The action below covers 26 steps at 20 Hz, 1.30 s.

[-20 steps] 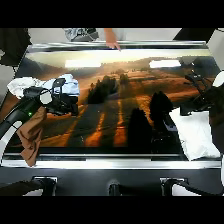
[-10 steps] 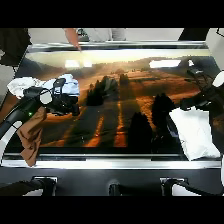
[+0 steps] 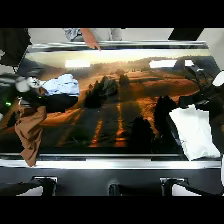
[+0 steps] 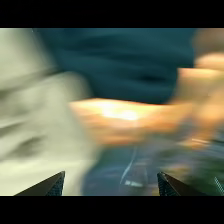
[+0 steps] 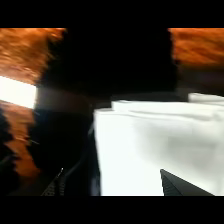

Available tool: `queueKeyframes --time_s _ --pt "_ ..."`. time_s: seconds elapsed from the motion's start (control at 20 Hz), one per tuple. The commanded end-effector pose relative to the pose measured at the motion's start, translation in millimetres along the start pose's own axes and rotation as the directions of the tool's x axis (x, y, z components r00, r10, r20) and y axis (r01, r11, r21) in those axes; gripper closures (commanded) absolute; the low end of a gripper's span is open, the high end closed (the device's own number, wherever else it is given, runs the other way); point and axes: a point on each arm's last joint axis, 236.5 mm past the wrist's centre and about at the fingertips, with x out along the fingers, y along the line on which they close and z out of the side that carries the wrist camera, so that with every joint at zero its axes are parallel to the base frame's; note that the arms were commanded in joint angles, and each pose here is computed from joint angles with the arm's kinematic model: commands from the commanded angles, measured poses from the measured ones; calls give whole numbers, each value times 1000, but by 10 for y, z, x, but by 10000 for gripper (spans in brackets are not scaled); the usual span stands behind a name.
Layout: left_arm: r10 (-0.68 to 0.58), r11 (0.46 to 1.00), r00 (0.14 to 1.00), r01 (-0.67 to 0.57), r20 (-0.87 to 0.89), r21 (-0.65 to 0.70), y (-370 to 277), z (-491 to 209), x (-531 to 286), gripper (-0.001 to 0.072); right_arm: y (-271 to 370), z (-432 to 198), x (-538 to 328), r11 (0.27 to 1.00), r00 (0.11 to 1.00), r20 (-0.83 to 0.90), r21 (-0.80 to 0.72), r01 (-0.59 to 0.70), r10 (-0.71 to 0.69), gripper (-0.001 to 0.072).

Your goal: Fold the shirts.

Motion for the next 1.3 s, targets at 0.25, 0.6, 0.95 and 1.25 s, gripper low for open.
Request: queueKeyframes --time_s 0.25,0.6,0.95,1.25 --pt "-141 968 983 112 -116 -225 592 -473 602 -13 502 227 -61 974 973 95 -102 -201 211 3" --pt "-88 988 980 62 -176 -144 630 -724 1161 -13 516 210 -63 972 972 88 -111 -207 217 4" --pt "-92 988 974 63 -209 -142 617 -746 1258 684 611 79 -78 963 966 33 -89 -253 257 6" --pt "-108 921 866 273 488 -279 589 410 -556 685 604 91 -78 965 966 38 -79 -250 254 43"
